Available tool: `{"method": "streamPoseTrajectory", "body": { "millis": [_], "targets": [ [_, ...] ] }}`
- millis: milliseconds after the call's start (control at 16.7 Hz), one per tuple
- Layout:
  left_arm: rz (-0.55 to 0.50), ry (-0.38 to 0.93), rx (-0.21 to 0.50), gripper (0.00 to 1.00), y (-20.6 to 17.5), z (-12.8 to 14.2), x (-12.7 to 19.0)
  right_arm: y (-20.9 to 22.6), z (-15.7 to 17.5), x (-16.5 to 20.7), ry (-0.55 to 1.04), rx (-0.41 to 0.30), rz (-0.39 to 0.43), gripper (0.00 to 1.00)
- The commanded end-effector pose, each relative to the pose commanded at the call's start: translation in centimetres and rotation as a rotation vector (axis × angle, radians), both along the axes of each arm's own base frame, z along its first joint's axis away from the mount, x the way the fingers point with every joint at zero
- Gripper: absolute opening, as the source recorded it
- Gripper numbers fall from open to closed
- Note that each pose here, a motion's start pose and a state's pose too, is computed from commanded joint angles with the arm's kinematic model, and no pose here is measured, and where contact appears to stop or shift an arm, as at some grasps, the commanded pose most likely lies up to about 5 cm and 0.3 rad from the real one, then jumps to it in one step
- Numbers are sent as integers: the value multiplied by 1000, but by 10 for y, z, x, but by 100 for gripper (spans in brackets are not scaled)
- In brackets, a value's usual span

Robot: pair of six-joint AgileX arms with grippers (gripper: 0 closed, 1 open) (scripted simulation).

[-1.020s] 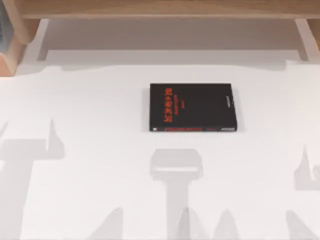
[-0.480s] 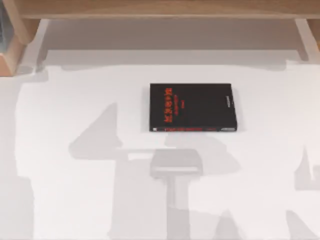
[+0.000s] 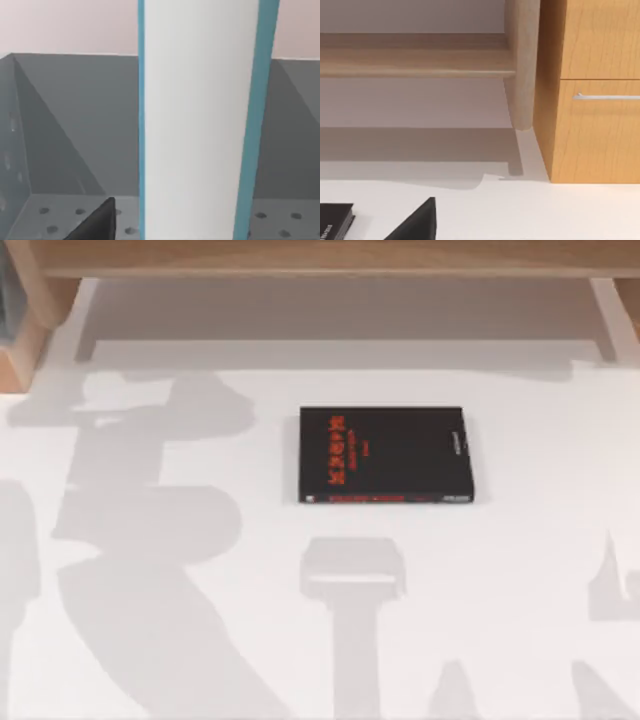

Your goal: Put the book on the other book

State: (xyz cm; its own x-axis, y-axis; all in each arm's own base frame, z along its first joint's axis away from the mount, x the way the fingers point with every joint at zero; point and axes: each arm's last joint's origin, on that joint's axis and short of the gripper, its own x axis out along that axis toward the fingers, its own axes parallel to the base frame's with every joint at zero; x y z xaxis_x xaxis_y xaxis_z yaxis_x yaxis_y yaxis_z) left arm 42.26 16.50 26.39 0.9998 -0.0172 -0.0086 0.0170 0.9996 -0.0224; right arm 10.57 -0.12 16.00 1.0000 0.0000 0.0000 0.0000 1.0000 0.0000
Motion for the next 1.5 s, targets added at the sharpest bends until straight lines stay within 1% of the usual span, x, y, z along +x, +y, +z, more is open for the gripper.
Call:
{"method": "streamPoseTrajectory", "body": {
  "millis": [120,240,540,960,1200,1500],
  "targets": [
    [0,-3,1,100,12,-11,12,0,0,0,0,0,0,100],
    [0,-4,2,100,17,-16,16,0,0,0,0,0,0,100],
    [-3,-1,1,100,15,-16,17,0,0,0,0,0,0,100],
    [0,-4,2,100,17,-16,44,0,0,0,0,0,0,100],
    [0,-4,2,100,17,-16,46,0,0,0,0,0,0,100],
    [0,-4,2,62,17,-16,46,0,0,0,0,0,0,100]
  ]
}}
